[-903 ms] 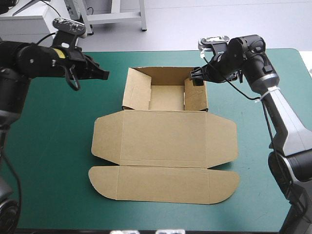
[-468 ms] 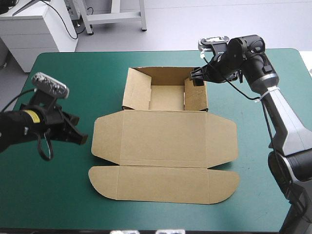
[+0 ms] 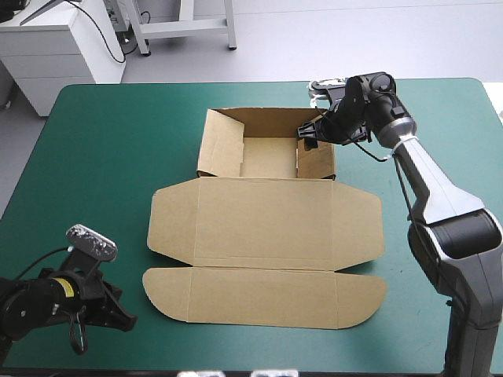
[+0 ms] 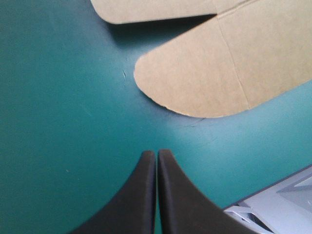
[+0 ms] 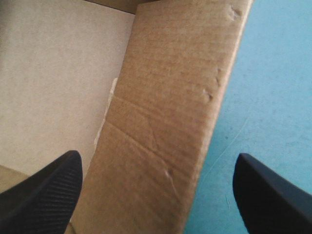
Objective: Fold the box
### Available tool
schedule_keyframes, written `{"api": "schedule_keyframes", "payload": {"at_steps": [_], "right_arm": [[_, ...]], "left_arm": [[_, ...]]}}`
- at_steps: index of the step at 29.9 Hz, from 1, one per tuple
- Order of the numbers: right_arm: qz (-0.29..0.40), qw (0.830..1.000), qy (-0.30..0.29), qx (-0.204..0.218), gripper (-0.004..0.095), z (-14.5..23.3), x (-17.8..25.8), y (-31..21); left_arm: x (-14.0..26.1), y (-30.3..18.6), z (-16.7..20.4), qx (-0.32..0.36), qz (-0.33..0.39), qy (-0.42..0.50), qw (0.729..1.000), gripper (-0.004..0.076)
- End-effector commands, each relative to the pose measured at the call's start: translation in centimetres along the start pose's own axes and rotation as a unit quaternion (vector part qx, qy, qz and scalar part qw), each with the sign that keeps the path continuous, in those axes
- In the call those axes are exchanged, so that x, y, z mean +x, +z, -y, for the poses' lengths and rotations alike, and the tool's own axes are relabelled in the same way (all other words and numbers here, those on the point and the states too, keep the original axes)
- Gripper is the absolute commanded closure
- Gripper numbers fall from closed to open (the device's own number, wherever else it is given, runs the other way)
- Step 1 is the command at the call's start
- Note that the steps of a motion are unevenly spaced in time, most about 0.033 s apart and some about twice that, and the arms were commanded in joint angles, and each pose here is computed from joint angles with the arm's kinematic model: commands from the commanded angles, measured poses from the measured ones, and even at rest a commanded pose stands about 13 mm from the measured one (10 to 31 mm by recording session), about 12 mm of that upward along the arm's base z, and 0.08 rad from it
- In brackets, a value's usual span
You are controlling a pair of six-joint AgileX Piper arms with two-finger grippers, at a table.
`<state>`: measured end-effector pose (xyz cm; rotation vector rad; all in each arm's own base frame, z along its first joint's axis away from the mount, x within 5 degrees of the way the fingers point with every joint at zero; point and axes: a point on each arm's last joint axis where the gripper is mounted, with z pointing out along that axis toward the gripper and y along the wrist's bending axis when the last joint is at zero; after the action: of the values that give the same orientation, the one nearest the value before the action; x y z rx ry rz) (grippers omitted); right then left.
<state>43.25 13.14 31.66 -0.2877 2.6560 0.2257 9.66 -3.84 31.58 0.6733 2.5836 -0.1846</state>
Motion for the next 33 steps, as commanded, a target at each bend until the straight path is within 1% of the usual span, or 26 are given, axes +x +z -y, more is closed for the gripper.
{"api": "schedule_keyframes", "payload": {"at_steps": [1,7,9,11,14,17,19,20,27,33], "right_arm": [[0.044,0.999,-0.003,-0.004,0.0144,-0.2,-1.0,-1.3],[0.014,1.0,0.008,0.001,0.015,0.1,-0.7,1.9],[0.01,1.0,0.012,0.001,0.0201,0.2,-0.7,2.4],[0.007,1.0,0.016,0.001,0.0317,0.2,-0.7,2.6],[0.007,1.0,0.022,0.001,0.0564,0.2,-0.7,2.6],[0.006,1.0,0.023,0.001,0.0783,0.2,-0.6,2.6],[0.002,1.0,0.023,0.002,0.0899,0.2,-0.6,2.6],[0.001,1.0,0.023,0.002,0.0925,0.2,-0.5,2.6],[-0.01,1.0,0.017,0.015,0.0928,0.5,-0.4,2.6],[-0.013,1.0,0.016,0.015,0.0928,0.4,-0.3,2.4]], "left_arm": [[0.5,0.3,0.2,0.003,0.021,-0.014,1.0,0.0732],[1.1,0.5,0.3,0.004,0.019,-0.015,1.0,0.0732],[1.1,0.5,0.3,0.004,0.019,-0.015,1.0,0.0732],[1.0,0.5,0.3,0.003,0.02,-0.015,1.0,0.0732],[0.9,0.5,0.3,0.002,0.026,-0.015,1.0,0.0732],[0.7,0.5,0.2,-0.002,0.04,-0.016,0.999,0.0732],[0.5,0.5,0.2,-0.003,0.048,-0.016,0.999,0.0732],[0.5,0.4,0.1,-0.005,0.05,-0.015,0.999,0.0732],[0.5,0.4,0.1,-0.01,0.051,-0.012,0.999,0.0732],[0.2,0.4,0.0,-0.014,0.066,-0.013,0.998,0.0732]]}}
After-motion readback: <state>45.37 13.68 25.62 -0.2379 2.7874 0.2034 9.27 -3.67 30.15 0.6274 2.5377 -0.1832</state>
